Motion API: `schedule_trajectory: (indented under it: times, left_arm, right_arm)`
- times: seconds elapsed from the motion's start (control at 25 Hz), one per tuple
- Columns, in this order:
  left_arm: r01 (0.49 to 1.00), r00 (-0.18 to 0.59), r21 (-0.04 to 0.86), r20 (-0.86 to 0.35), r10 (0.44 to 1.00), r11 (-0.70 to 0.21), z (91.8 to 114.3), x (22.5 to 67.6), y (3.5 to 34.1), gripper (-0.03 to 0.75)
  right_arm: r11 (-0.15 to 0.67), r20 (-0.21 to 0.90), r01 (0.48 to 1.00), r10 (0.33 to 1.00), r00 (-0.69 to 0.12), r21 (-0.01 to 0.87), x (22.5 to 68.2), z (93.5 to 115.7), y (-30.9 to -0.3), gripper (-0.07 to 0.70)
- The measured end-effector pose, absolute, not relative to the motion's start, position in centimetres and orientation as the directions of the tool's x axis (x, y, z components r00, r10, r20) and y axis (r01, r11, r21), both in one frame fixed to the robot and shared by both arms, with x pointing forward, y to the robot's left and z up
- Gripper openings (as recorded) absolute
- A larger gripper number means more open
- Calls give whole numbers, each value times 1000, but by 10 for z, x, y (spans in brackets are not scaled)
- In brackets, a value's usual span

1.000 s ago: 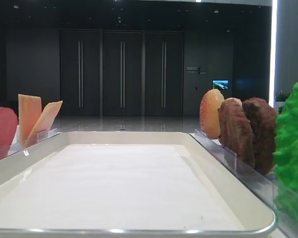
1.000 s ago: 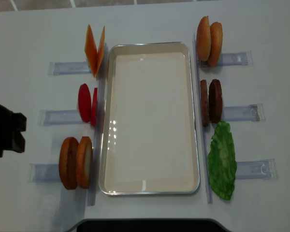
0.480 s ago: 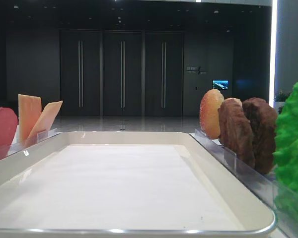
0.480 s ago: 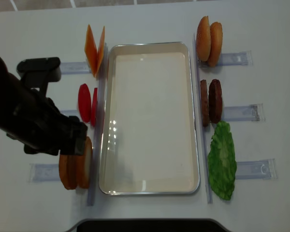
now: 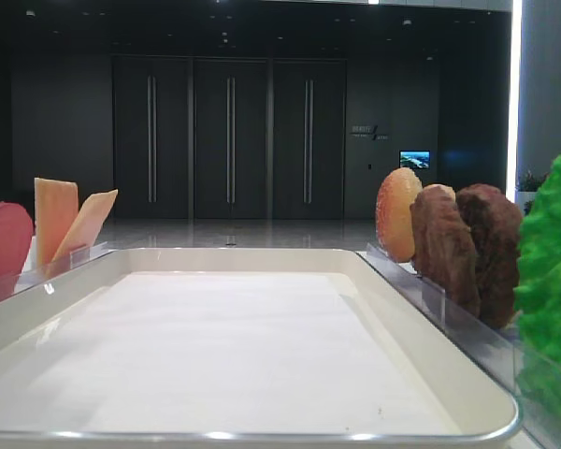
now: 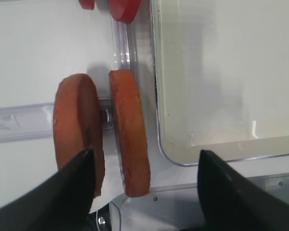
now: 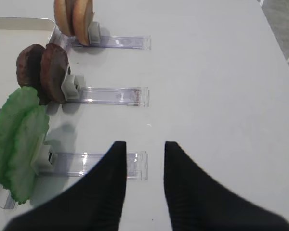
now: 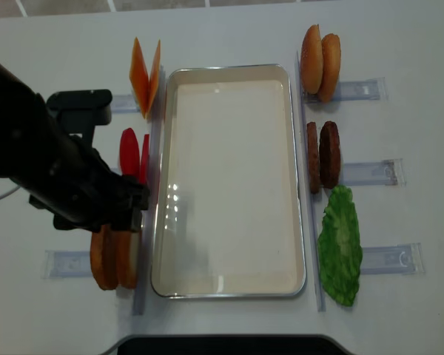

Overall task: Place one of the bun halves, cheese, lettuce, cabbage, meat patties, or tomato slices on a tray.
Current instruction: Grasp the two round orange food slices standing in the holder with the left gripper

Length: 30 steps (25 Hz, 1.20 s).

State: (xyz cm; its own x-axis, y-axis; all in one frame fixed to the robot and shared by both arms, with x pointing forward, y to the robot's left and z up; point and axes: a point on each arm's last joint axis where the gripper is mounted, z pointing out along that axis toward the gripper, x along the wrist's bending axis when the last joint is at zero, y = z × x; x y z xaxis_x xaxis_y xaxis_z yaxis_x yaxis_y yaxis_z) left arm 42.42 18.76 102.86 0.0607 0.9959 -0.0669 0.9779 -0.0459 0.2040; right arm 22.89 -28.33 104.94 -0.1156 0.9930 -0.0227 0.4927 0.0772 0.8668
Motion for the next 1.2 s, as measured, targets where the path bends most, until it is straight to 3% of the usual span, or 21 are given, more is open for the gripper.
schedule_trajectory:
  times: [1.2]
  left_arm:
    - [995, 85, 50, 6, 996, -85, 980, 446, 172, 506]
  right_arm:
    - [75, -21, 493, 993, -115, 867, 229, 1049, -283, 190]
